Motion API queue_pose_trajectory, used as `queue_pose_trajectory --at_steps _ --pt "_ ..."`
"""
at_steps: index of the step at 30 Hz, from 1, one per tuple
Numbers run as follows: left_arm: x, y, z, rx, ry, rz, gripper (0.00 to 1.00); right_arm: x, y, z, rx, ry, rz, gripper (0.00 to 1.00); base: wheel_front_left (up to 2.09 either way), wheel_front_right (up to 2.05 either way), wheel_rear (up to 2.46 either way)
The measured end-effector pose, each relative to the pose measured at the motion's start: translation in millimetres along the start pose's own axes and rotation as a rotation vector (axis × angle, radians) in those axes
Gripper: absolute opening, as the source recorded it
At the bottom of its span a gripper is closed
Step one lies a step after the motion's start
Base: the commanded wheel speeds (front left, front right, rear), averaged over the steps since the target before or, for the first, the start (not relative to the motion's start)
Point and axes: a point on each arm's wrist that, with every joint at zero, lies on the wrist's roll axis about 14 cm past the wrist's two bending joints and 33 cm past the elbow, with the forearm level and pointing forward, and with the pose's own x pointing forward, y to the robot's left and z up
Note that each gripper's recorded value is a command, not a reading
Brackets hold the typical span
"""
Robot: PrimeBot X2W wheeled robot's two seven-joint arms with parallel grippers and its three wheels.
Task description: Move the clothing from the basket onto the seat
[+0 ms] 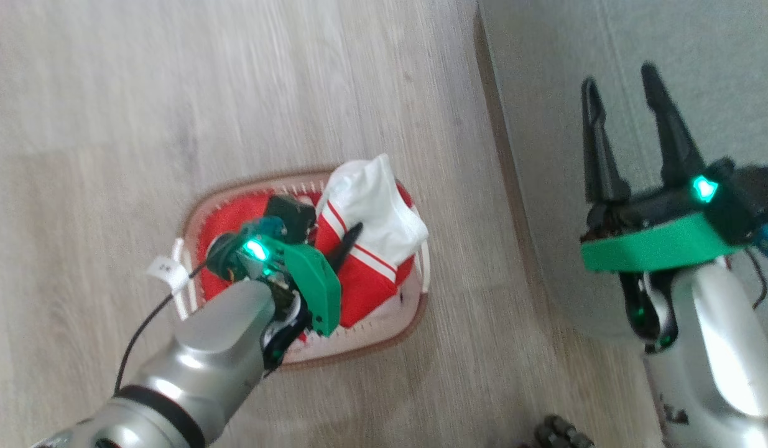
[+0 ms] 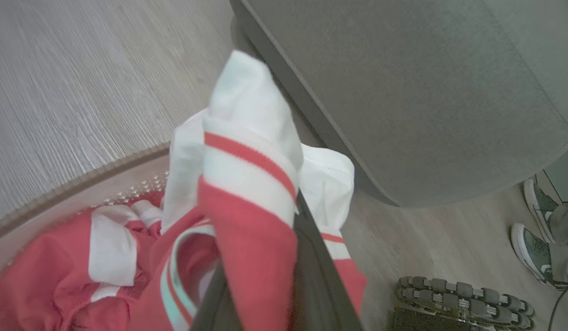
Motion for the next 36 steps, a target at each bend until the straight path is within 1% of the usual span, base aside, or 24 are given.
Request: queue_pose_trajectory --at_steps 2,3,11,20,26,36 --pt "-11 -8 13 0.024 -0.044 0.0 0.0 -9 4 8 0.009 -0.009 0.004 1.0 0.0 0.0 0.0" --pt "-23 -14 27 0.039 -0.092 0.003 0.0 -18 7 15 0.015 -0.017 0.009 1.0 0.0 0.0 0.0" --pt "-72 -37 93 0.117 -0.31 0.028 0.0 -44 25 43 0.038 -0.067 0.052 1.0 0.0 0.0 0.0" --pt "-131 -68 159 0.211 -0.542 0.057 0.0 -74 55 52 0.074 -0.073 0.122 1.0 0.0 0.0 0.0" --pt "-162 -91 182 0.27 -0.613 0.055 0.0 -91 78 50 0.097 -0.061 0.183 1.0 0.0 0.0 0.0" --pt "-183 -107 217 0.314 -0.698 0.051 0.0 -98 98 48 0.113 -0.048 0.24 1.0 0.0 0.0 0.0"
